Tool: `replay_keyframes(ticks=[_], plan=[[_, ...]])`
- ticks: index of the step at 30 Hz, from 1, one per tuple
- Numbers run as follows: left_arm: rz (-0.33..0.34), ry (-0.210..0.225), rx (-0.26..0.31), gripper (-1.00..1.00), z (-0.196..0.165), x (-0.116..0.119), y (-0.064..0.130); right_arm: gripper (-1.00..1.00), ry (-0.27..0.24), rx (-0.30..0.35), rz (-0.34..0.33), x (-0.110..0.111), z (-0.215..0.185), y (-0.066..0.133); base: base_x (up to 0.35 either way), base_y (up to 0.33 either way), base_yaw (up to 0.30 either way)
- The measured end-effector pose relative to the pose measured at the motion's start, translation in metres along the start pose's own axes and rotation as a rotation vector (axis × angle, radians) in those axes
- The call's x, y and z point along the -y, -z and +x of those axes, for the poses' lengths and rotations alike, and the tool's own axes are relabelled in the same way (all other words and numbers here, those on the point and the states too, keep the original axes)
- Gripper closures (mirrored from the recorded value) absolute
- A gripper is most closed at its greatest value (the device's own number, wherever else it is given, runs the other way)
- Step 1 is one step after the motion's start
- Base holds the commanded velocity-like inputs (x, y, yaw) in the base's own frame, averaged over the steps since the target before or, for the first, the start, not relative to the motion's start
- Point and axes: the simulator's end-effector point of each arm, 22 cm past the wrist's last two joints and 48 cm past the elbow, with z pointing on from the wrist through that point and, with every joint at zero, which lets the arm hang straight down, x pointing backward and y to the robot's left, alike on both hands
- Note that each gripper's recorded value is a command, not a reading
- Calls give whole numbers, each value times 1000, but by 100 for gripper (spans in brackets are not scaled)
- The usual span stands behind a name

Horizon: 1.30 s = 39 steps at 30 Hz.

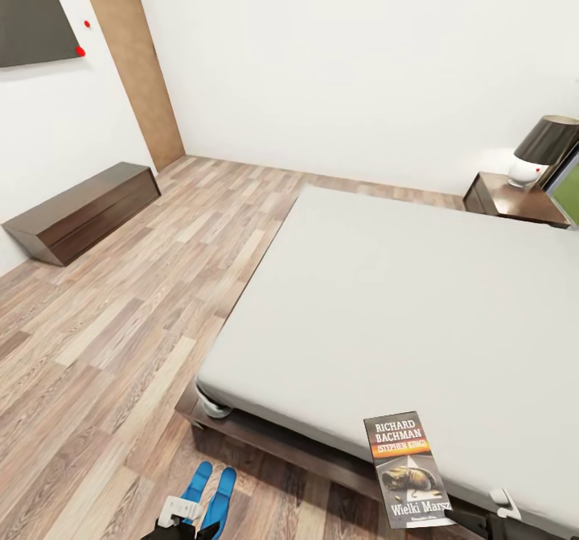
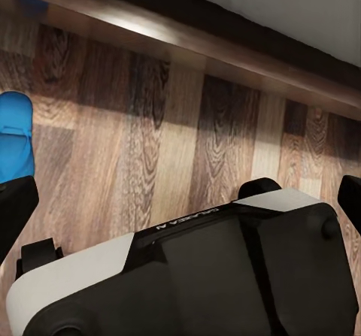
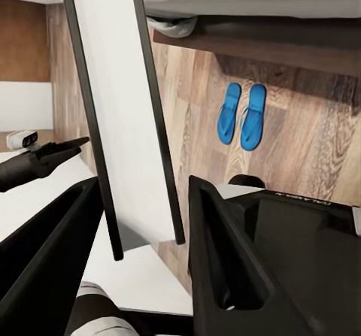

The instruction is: In the bedroom, move the book from the bed onto either nightstand, and place the two sandals side by side next to the bed.

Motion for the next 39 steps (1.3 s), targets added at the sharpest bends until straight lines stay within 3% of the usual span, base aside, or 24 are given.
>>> replay_keyframes(ticks=[33,39], plan=[[10,-21,41,-100,-20,10,3,100,41,29,-13,-13,-14,4,0,0,0],[9,-8,12,-100,-5,10,5,100,46,34,-15,-15,-16,5,0,0,0]])
